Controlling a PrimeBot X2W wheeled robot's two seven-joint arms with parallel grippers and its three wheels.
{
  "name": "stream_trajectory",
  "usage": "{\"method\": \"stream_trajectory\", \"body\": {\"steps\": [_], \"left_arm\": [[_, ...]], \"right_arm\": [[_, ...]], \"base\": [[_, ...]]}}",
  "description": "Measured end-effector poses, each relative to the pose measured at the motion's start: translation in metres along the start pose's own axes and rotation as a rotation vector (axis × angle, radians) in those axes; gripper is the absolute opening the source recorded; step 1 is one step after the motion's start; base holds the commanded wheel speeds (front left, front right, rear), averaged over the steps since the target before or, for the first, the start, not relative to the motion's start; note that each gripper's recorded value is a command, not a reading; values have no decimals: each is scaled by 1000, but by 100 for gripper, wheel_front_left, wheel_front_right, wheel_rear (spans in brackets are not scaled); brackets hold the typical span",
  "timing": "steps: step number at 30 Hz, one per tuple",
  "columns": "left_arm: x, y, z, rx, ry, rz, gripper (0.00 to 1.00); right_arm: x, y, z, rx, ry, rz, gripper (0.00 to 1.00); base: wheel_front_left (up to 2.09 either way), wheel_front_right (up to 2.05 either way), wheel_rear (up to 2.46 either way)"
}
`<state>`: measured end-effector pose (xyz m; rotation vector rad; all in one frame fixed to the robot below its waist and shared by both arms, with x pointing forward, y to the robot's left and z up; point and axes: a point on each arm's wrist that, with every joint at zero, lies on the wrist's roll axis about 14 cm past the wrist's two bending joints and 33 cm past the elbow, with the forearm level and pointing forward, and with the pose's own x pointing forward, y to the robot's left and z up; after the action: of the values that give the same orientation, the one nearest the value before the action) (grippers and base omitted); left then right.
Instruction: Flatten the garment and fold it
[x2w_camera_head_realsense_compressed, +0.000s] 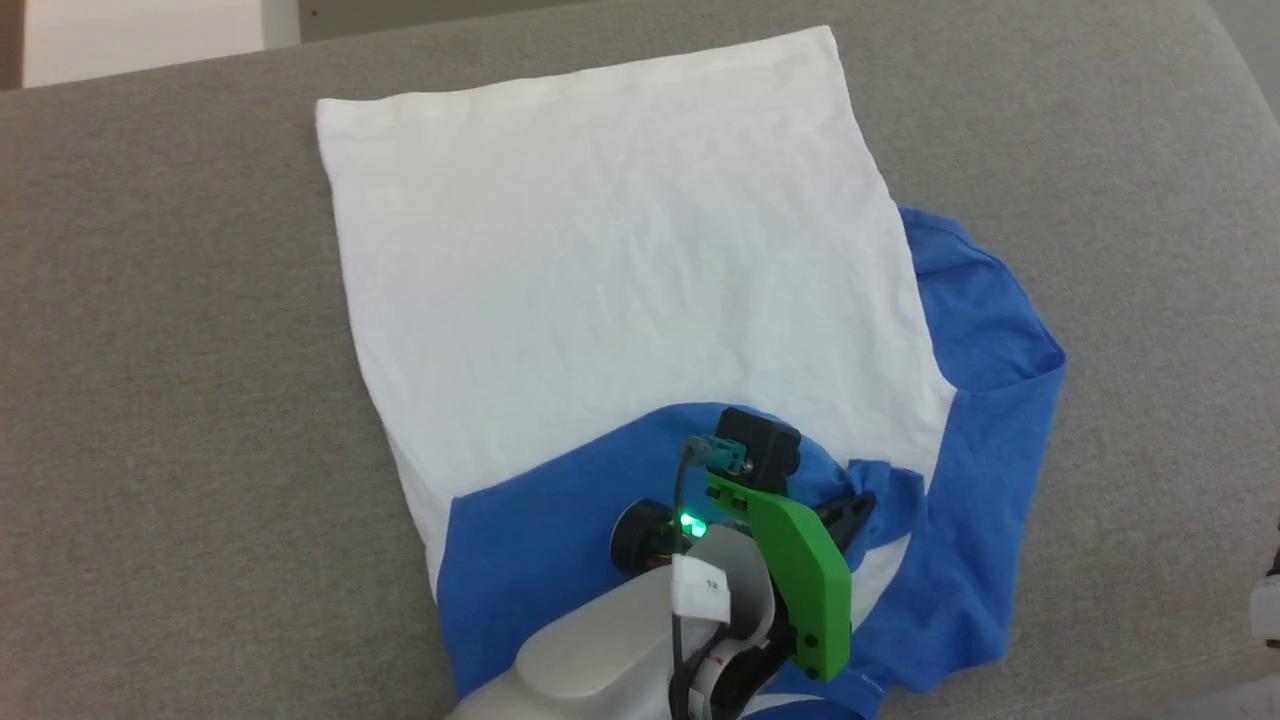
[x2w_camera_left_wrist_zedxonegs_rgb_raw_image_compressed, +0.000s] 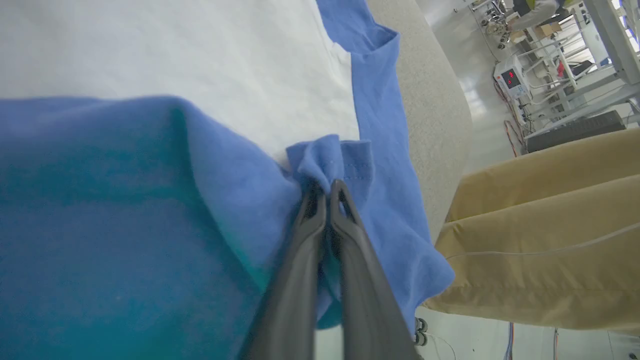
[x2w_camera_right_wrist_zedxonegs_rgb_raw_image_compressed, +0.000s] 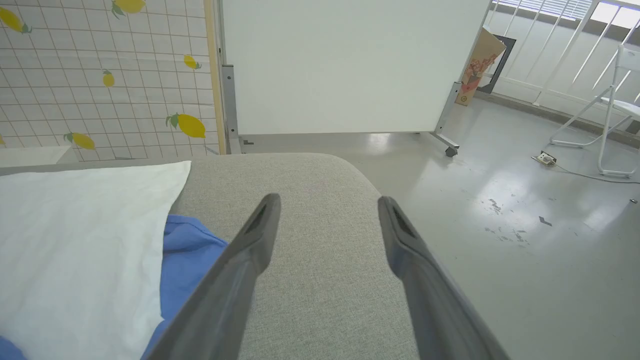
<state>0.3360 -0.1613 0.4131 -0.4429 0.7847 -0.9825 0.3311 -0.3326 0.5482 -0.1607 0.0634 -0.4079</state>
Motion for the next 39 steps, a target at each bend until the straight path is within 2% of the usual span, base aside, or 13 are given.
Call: {"method": "stream_trajectory", "body": {"steps": [1,8,12,16,21,27,30,32,35,39], "left_arm": [[2,2,-3,7,10,5,100],[7,-13,22,20,-89,-48,100],[-1,-28,70,89,-245,-80,100],[-26,-32,125,175,-454,-47,100],[-99,9,190,297,-699,172,100],[-219,51,215,407,-946,493,100],[-266,61,203,510,-999,653,100],[-285,67,185,532,-993,733,100],[-299,78,147,519,-935,833,100],[-313,85,116,416,-923,922,100]], "right_arm": [[1,1,-1,1,4,1,100],[1,0,-2,-4,3,-1,100],[-1,2,4,4,-13,11,100],[-5,10,10,17,-26,41,100],[-9,25,17,39,-43,96,100],[-9,48,27,65,-74,167,100],[-10,58,26,74,-71,198,100],[-10,62,24,77,-63,211,100],[-10,70,19,82,-48,235,100],[-10,77,12,91,-24,254,100]], "base": [[0,0,0],[0,0,0],[0,0,0],[0,0,0],[0,0,0],[0,0,0],[0,0,0],[0,0,0],[0,0,0],[0,0,0]]}}
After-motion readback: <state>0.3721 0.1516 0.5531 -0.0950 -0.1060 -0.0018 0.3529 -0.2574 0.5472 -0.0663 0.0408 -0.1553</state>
